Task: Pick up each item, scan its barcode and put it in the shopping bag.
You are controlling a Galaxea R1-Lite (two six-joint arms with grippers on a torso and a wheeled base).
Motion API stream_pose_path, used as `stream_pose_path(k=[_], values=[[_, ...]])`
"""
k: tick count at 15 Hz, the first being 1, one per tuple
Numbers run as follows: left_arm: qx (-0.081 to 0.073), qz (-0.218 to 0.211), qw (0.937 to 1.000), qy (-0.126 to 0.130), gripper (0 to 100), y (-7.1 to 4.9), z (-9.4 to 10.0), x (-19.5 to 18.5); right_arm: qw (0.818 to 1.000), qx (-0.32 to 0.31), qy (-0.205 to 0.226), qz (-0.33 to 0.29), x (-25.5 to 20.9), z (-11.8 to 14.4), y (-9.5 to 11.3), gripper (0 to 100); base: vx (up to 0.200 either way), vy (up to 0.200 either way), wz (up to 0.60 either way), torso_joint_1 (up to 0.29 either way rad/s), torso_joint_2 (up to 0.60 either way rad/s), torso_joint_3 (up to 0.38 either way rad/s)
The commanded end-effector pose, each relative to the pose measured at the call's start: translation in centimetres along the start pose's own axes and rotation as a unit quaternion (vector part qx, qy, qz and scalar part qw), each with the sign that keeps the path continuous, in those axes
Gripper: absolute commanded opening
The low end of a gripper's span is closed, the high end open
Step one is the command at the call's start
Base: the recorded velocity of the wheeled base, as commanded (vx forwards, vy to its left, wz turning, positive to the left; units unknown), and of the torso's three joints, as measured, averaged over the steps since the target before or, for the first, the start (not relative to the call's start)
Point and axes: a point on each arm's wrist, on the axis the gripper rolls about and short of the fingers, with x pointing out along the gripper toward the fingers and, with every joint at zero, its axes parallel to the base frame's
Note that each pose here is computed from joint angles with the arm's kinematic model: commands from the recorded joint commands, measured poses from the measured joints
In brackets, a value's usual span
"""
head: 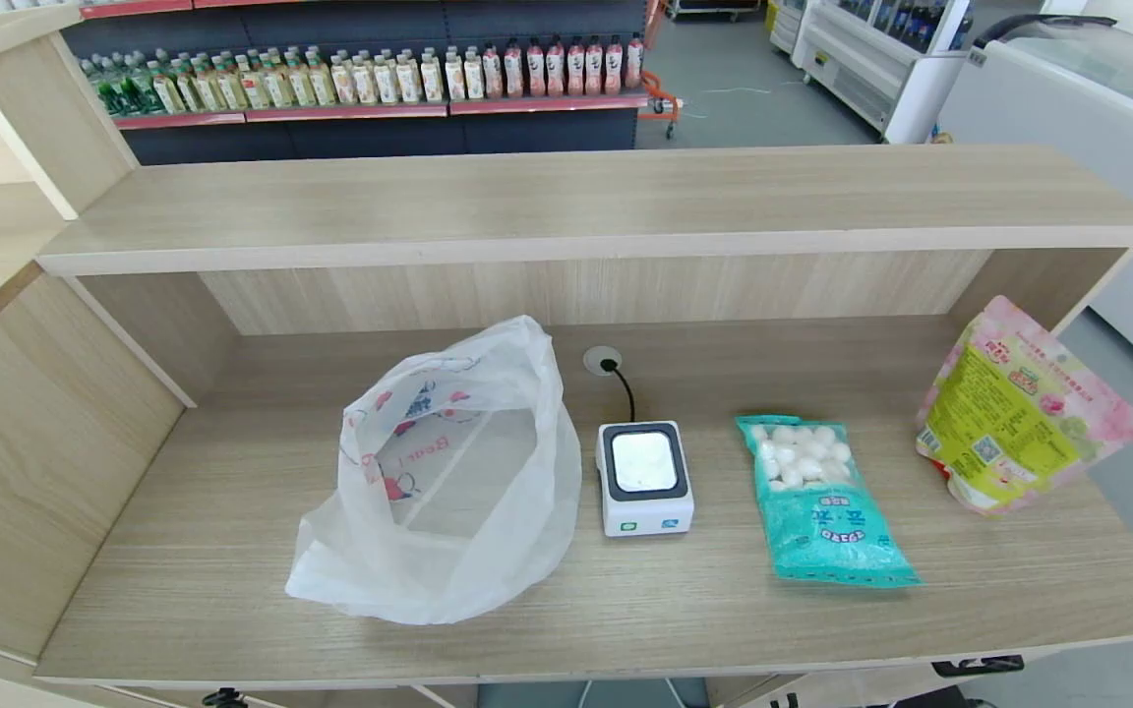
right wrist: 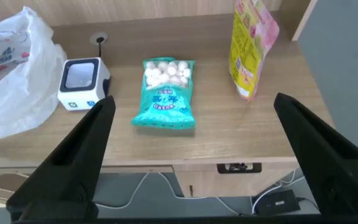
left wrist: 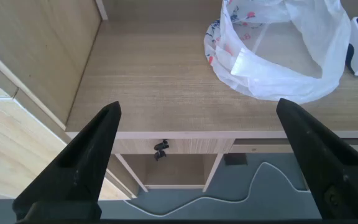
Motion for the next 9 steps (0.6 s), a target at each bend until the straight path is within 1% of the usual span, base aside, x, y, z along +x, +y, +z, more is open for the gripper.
stream_pose_path(k=[1, 3, 4, 6, 7, 8, 9], values=[[0.0, 0.0, 1.0, 0.0, 100, 0.0, 0.0, 0.0, 0.999, 0.002, 0.042, -0.004, 5.7, 4.7, -0.3, 100, 0.0, 0.0, 0.0, 0.0, 0.0, 0.0], [0.0, 0.0, 1.0, 0.0, 100, 0.0, 0.0, 0.0, 0.997, 0.004, 0.074, -0.009, 9.5, 6.6, -0.5, 100, 0.0, 0.0, 0.0, 0.0, 0.0, 0.0], [0.0, 0.0, 1.0, 0.0, 100, 0.0, 0.0, 0.0, 0.995, 0.003, 0.095, -0.02, 11.7, 7.0, -0.8, 100, 0.0, 0.0, 0.0, 0.0, 0.0, 0.0], [0.0, 0.0, 1.0, 0.0, 100, 0.0, 0.0, 0.0, 0.989, 0.005, 0.149, -0.019, 15.7, 6.5, -1.0, 100, 0.0, 0.0, 0.0, 0.0, 0.0, 0.0], [0.0, 0.0, 1.0, 0.0, 100, 0.0, 0.0, 0.0, 0.986, 0.005, 0.167, -0.017, 17.3, 6.3, -1.1, 100, 0.0, 0.0, 0.0, 0.0, 0.0, 0.0], [0.0, 0.0, 1.0, 0.0, 100, 0.0, 0.0, 0.0, 0.984, 0.006, 0.176, -0.016, 18.0, 6.1, -1.2, 100, 0.0, 0.0, 0.0, 0.0, 0.0, 0.0], [0.0, 0.0, 1.0, 0.0, 100, 0.0, 0.0, 0.0, 0.978, 0.004, 0.208, -0.013, 20.3, 5.6, -1.2, 100, 0.0, 0.0, 0.0, 0.0, 0.0, 0.0]])
